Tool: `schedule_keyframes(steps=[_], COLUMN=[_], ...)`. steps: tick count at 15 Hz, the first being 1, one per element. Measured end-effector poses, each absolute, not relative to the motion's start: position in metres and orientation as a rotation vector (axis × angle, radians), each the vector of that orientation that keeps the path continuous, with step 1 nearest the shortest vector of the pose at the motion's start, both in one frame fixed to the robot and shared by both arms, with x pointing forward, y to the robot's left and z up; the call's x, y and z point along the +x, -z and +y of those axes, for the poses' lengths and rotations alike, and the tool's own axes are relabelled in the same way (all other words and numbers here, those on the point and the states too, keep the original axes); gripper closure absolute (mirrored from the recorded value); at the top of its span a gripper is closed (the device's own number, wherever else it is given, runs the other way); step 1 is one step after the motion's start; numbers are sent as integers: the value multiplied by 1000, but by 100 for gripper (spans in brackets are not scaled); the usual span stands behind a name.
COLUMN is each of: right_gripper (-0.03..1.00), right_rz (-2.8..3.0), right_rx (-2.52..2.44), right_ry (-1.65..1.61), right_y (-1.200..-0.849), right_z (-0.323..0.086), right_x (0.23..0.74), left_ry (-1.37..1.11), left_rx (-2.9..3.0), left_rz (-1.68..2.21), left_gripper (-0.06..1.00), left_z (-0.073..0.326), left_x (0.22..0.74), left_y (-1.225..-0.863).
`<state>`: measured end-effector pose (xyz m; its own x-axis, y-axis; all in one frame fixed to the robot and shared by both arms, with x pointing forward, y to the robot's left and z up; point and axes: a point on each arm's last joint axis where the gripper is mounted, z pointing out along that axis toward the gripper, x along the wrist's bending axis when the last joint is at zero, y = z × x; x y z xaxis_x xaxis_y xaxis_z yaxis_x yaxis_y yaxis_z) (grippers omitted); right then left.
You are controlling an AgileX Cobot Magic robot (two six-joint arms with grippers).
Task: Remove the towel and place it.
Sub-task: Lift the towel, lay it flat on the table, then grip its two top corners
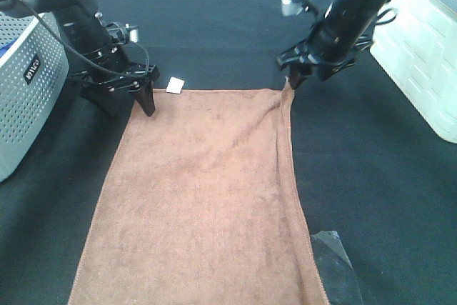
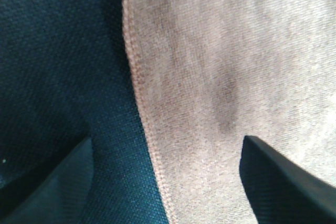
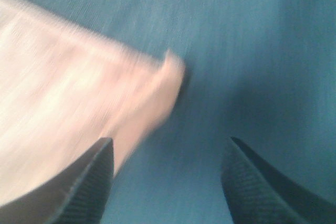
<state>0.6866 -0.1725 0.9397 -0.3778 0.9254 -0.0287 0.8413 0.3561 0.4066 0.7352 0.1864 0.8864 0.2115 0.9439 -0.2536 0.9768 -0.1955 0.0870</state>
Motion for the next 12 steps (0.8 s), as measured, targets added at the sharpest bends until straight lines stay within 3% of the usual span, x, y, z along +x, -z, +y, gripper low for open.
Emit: schedule_keyframes(steps=[6,9,12], right_gripper=[39,41,41], right_rz=[2383,2387,2350], right_rx=[1789,2023,2015], right_ry=[-408,-641,-790], right_y=[-982,-975,-971], right_z=[-183,-226,-234], right_x=[662,662,666], left_ry=[199,191,83], left_rx=[2178,2176,2238], left_rz=[1844,1858,1878], left_gripper=[22,22,22], left_z=[183,184,192], left_x=[741,741,742], left_y=[-900,-900,-903])
